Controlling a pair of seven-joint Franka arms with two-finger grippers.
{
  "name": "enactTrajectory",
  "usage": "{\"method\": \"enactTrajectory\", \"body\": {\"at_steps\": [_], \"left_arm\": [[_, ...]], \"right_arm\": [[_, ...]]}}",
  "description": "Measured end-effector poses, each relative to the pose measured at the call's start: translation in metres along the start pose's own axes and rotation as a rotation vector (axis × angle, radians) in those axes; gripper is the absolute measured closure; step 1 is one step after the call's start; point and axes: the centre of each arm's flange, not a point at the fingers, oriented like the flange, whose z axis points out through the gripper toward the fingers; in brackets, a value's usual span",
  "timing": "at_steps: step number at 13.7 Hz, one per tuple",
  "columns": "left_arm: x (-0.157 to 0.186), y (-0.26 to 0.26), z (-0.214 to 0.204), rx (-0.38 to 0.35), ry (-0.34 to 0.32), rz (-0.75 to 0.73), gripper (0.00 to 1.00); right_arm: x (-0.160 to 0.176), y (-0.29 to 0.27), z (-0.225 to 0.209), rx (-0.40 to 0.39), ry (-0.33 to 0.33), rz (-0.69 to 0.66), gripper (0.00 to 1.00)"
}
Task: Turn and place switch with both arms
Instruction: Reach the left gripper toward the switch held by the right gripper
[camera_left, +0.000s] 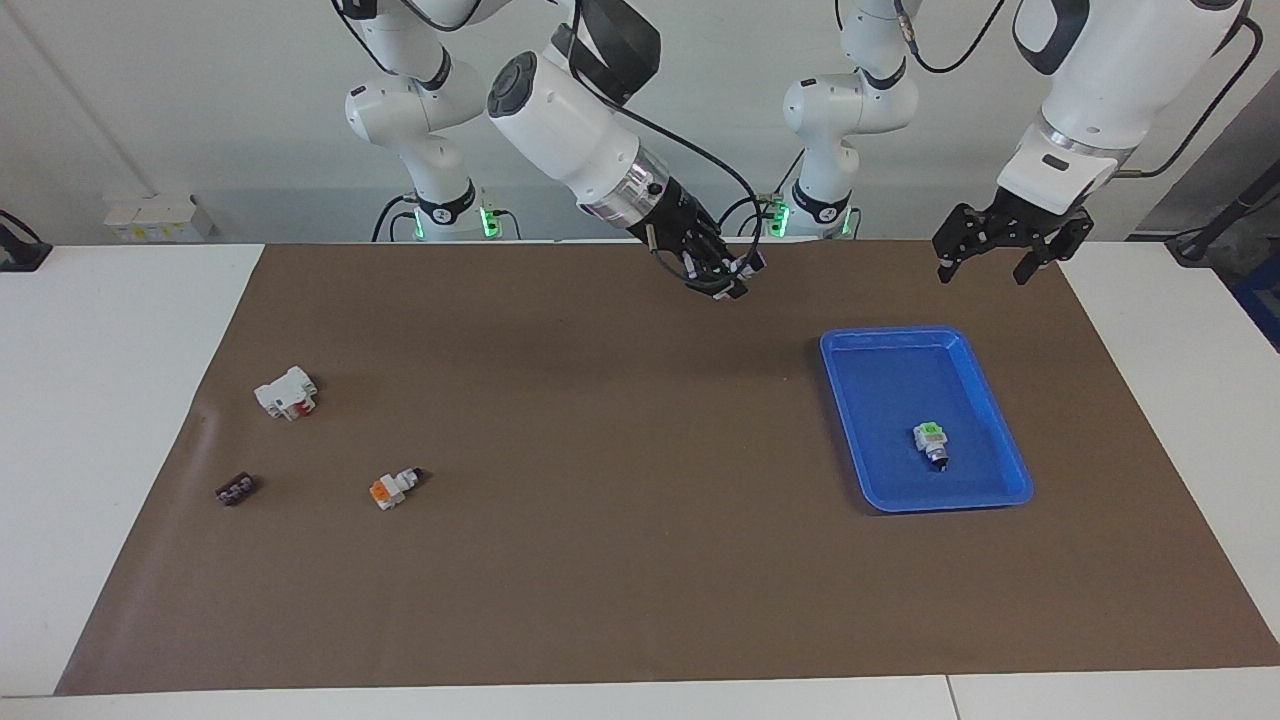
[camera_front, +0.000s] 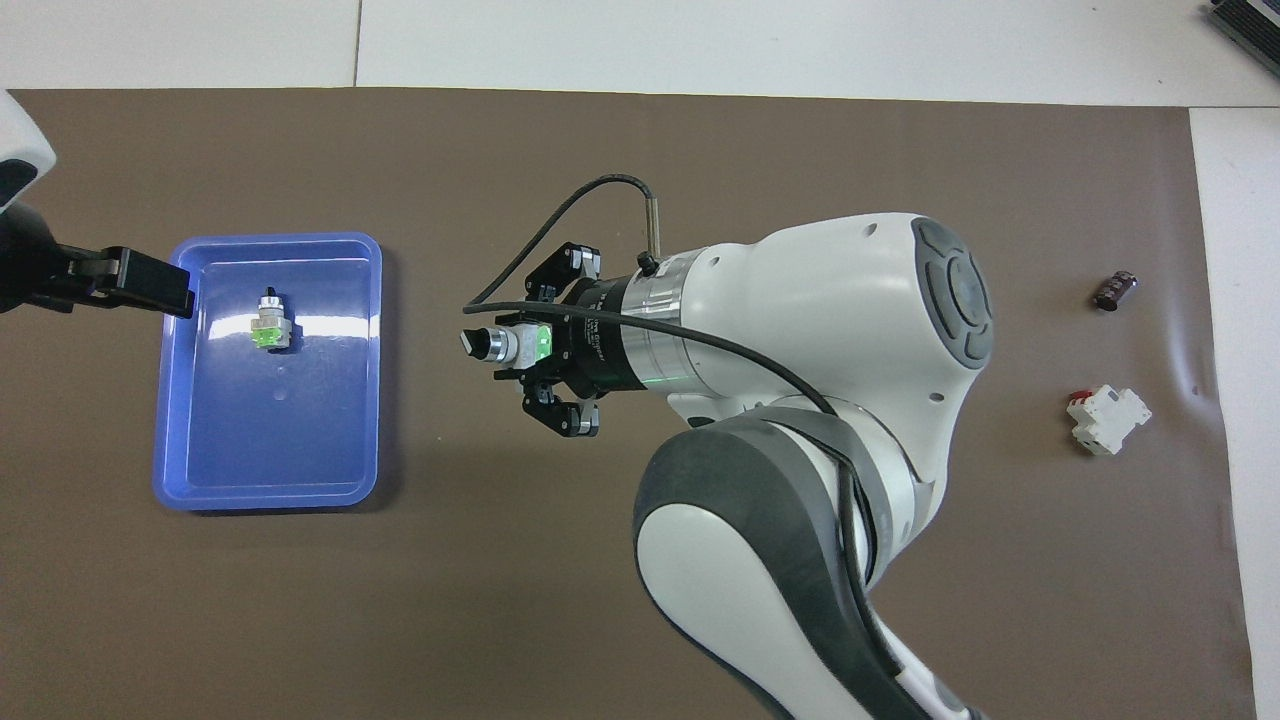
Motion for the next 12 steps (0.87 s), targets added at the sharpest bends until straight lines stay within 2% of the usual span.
{"method": "enactTrajectory", "body": {"at_steps": [3, 4, 7, 9, 11, 12], "left_arm": [[-0.003, 0.016, -0.005, -0.002, 0.010, 0.025, 0.00], [-0.004, 0.023, -0.005, -0.025, 0.010, 0.020, 0.00], [-0.003, 0.044, 0.003, -0.192, 0.016, -0.105, 0.00], [-0.003, 0.064, 0.011, -0.252, 0.036, -0.172, 0.00], [-0.008, 0.093, 0.018, -0.354, 0.034, -0.238, 0.04], [-0.010, 0.102, 0.019, -0.411, 0.026, -0.281, 0.14]], "right_arm": [[0.000, -0.001, -0.001, 0.000, 0.000, 0.001, 0.59], [0.001, -0.001, -0.001, -0.002, 0.001, 0.001, 0.59], [0.002, -0.002, -0.002, -0.001, 0.002, 0.003, 0.59], [0.002, -0.002, -0.002, 0.000, 0.002, 0.004, 0.59], [0.003, -0.003, -0.003, 0.001, 0.002, 0.005, 0.59], [0.003, -0.003, -0.003, 0.001, 0.002, 0.006, 0.59]]}}
